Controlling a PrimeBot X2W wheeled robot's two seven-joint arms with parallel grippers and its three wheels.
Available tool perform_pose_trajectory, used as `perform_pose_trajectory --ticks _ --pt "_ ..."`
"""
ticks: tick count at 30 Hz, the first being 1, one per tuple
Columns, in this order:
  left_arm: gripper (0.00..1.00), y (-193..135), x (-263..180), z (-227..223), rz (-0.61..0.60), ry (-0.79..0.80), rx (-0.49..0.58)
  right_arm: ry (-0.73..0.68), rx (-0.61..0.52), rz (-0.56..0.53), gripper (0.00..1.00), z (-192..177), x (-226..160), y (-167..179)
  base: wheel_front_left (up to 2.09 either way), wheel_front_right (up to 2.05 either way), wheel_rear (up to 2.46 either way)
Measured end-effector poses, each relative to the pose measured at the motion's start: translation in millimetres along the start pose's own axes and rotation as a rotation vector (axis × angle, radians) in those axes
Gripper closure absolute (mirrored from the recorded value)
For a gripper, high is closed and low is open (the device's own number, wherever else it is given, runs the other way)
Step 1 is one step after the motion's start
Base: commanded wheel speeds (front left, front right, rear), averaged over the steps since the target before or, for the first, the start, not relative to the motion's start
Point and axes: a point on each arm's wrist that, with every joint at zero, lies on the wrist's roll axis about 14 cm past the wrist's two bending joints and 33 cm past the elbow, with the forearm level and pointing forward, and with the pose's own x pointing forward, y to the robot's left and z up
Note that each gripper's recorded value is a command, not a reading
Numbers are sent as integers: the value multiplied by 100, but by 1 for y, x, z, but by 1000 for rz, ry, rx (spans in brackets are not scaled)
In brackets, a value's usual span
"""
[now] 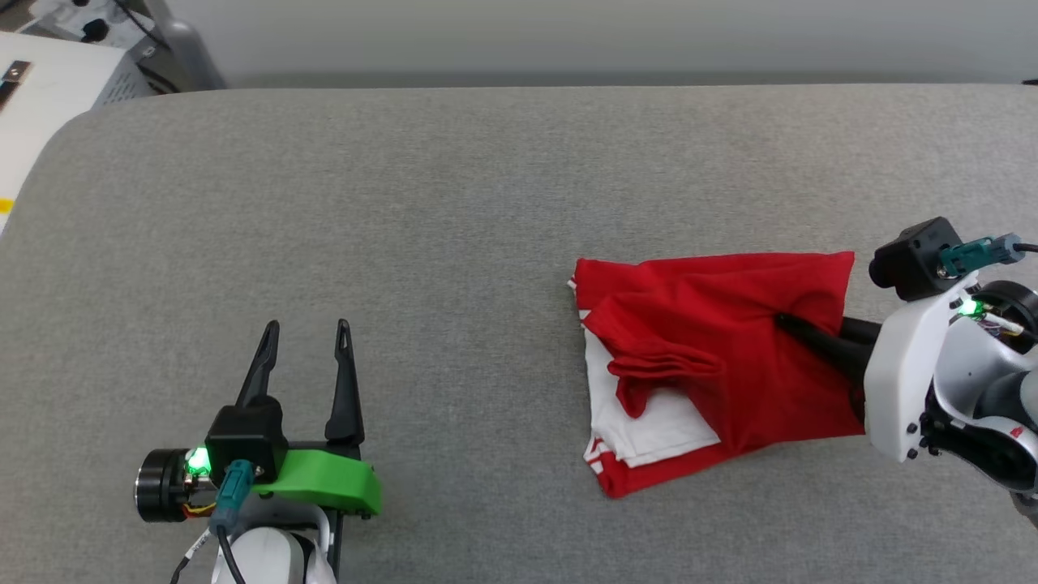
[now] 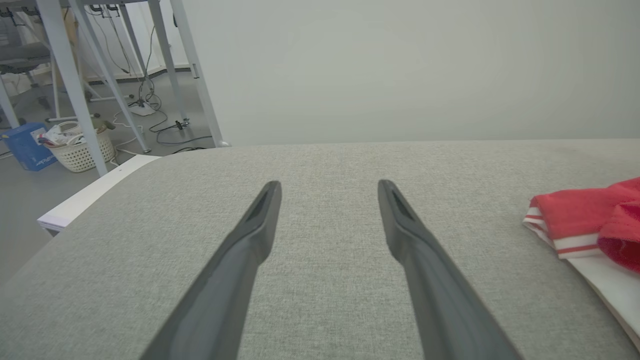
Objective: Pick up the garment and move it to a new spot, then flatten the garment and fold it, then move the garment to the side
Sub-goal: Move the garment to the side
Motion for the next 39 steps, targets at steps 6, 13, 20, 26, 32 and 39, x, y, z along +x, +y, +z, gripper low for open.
perform_pose_trajectory --ticks 6,13,20,26,32,39 --pt "0 -32 18 0 -90 -15 -16 -9 -22 -143 100 5 -40 -40 0 0 0" --pt "0 -54 49 -5 -162 -35 -12 62 4 -370 100 -13 -74 -117 0 0 0" --pt "0 -65 78 -20 -202 -44 -9 211 18 -665 100 -42 -120 -219 0 0 0" --pt "0 -60 93 -45 -199 -15 -8 317 29 -830 100 -64 -137 -279 0 0 0" --pt "0 -54 99 -72 -189 32 -4 339 40 -929 100 -74 -134 -316 0 0 0" --pt "0 -48 98 -68 -168 28 6 277 63 -938 0 -79 -116 -318 0 0 0"
